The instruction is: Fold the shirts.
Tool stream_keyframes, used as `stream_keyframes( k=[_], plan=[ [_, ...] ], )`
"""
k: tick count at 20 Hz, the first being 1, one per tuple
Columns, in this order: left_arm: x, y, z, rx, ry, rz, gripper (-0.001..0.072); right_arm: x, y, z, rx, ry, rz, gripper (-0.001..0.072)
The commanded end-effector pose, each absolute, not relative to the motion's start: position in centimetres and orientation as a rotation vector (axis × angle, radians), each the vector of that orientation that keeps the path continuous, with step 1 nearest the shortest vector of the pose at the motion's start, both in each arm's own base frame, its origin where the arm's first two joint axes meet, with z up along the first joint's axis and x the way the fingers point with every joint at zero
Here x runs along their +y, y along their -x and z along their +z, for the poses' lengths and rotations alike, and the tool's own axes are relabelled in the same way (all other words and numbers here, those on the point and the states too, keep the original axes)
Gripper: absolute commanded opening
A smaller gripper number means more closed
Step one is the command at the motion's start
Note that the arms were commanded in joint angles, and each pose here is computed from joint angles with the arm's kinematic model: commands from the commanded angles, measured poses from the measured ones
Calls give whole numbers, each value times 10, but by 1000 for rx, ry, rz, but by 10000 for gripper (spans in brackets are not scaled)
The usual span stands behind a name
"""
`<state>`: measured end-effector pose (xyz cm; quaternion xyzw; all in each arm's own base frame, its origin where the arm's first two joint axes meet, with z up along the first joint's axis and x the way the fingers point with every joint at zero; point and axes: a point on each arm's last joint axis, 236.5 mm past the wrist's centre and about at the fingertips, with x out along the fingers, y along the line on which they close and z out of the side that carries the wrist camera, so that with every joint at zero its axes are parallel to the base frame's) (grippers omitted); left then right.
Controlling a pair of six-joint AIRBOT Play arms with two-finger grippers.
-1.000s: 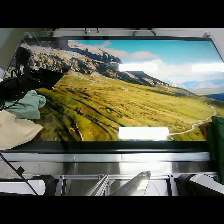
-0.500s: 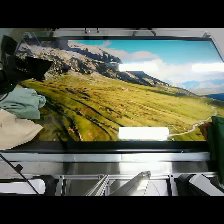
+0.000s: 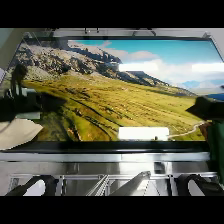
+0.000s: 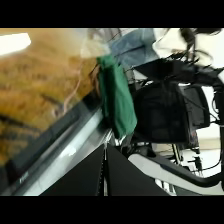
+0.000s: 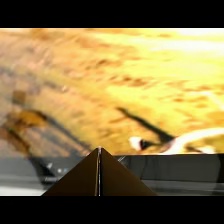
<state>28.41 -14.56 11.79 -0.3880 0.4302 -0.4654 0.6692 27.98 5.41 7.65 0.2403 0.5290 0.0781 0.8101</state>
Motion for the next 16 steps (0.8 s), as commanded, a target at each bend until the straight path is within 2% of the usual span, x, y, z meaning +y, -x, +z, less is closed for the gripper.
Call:
stream_keyframes(
  k=[1,5,11,16],
  plan=[
    [-164,-215,59,1073,889,-972,14,130,-261,59,1119,-448,350,18],
    [-173,-188,54,1063,880,-965,14,141,-264,45,1151,-428,373,19],
    [-176,-180,68,977,792,-955,12,145,-263,44,1169,-457,375,19],
    [-177,-176,74,962,783,-945,12,145,-263,44,1169,-457,375,19]
  ],
)
